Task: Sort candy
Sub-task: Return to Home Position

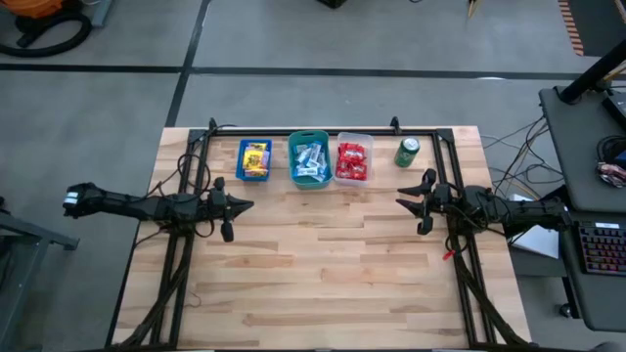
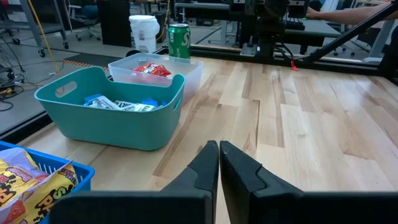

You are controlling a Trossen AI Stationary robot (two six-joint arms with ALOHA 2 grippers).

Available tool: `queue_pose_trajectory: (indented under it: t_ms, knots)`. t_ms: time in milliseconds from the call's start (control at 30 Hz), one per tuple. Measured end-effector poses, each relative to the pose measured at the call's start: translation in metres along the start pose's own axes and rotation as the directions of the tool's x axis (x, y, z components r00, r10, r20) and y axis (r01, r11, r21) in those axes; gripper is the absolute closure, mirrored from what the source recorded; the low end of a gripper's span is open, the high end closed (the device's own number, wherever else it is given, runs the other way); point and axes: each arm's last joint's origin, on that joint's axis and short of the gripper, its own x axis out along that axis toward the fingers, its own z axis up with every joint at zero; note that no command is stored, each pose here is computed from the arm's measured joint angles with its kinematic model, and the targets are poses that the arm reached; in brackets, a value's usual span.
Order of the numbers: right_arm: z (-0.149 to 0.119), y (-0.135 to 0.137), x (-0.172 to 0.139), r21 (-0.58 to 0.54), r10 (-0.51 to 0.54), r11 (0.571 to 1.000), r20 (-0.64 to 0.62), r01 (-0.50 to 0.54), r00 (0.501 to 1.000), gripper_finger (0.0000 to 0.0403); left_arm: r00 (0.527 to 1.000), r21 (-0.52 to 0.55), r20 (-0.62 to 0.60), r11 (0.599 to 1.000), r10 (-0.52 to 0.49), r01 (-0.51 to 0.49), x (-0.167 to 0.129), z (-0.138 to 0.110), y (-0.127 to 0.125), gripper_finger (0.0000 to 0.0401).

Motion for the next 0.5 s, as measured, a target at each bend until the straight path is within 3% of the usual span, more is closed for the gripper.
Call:
queue_pose_trajectory:
  t_ms: [500]
  knots:
    - [0.0005, 0.0000, 0.0000, 0.000, 0.001, 1.000, 0.002, -0.001, 1.000, 0.0264, 1.000, 0.000, 0.000, 1.000, 0.000, 0.000, 0.0000, 0.0000, 0.0000, 0.0401]
